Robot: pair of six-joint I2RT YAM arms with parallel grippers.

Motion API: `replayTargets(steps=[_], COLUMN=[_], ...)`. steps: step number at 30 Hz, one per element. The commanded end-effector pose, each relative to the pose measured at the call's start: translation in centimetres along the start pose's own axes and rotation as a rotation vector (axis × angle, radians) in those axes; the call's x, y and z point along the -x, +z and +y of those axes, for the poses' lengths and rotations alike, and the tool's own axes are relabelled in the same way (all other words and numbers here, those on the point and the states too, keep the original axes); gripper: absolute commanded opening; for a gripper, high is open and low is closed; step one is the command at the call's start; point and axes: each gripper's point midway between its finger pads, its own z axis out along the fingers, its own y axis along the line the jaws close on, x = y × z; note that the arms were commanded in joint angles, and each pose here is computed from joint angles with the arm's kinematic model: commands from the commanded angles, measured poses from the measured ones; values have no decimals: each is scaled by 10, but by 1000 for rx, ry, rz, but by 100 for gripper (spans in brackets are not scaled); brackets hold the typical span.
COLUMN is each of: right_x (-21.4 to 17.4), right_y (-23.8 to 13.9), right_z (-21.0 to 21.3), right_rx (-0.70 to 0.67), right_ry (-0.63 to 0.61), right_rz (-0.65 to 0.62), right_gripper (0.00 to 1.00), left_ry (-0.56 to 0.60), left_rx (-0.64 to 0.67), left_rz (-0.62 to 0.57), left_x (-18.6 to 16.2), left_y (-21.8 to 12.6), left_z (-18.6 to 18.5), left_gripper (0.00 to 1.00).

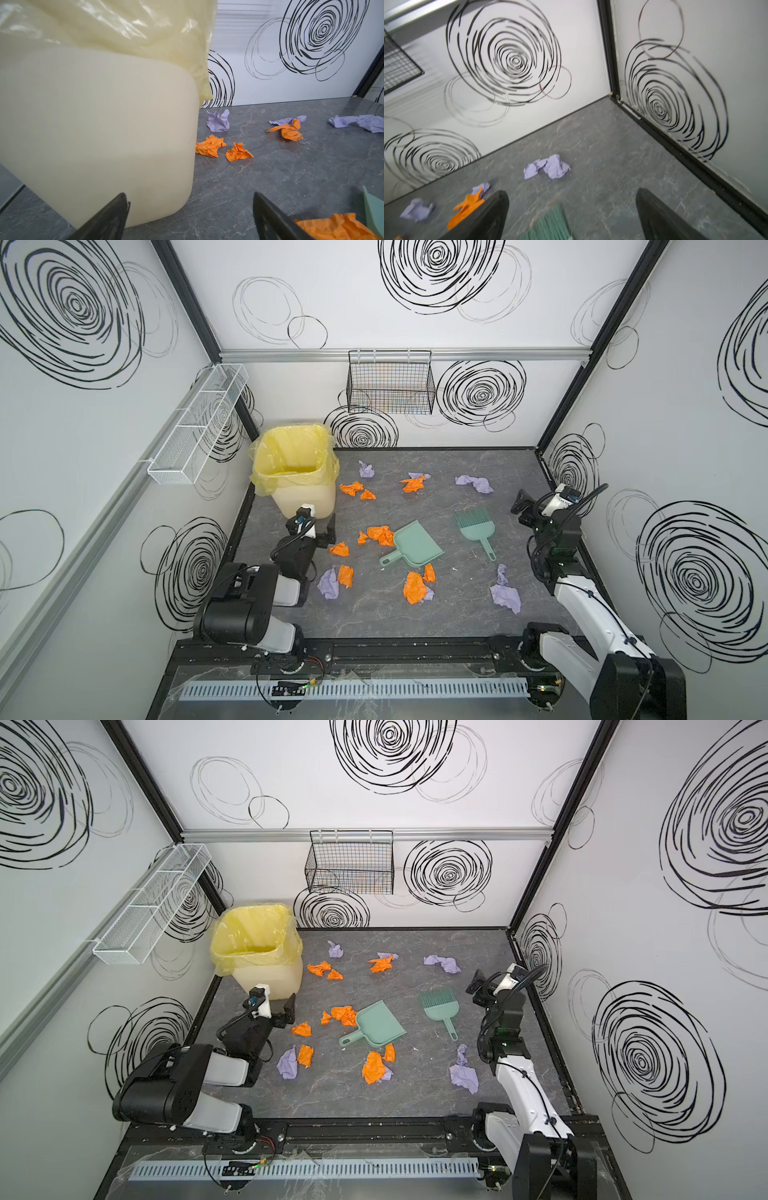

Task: Sweep away the paper scraps from the table
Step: 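Reach the right gripper down and grasp the green brush handle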

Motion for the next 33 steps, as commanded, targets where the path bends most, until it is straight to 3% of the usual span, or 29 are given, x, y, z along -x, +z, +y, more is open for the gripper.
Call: replayTargets(steps=[1,9,18,33], right_x=[-47,-106,-173,-211], right_y=[-15,-26,-17,-15], right_z=[7,21,3,-1], right_rx=[33,42,-110,-94], right_ry=[-23,-130,-235,-254], right_rz=[218,475,758,873], right_gripper=[100,100,90,85], left_ry=[14,15,14,11], left_rx=[-15,-17,-21,-26], left_rz=[-76,-75,-74,-76], left_x=[19,19,19,19], left_y=[1,2,2,2], left_z=[-1,-1,-2,-2], left_gripper=[96,96,96,96])
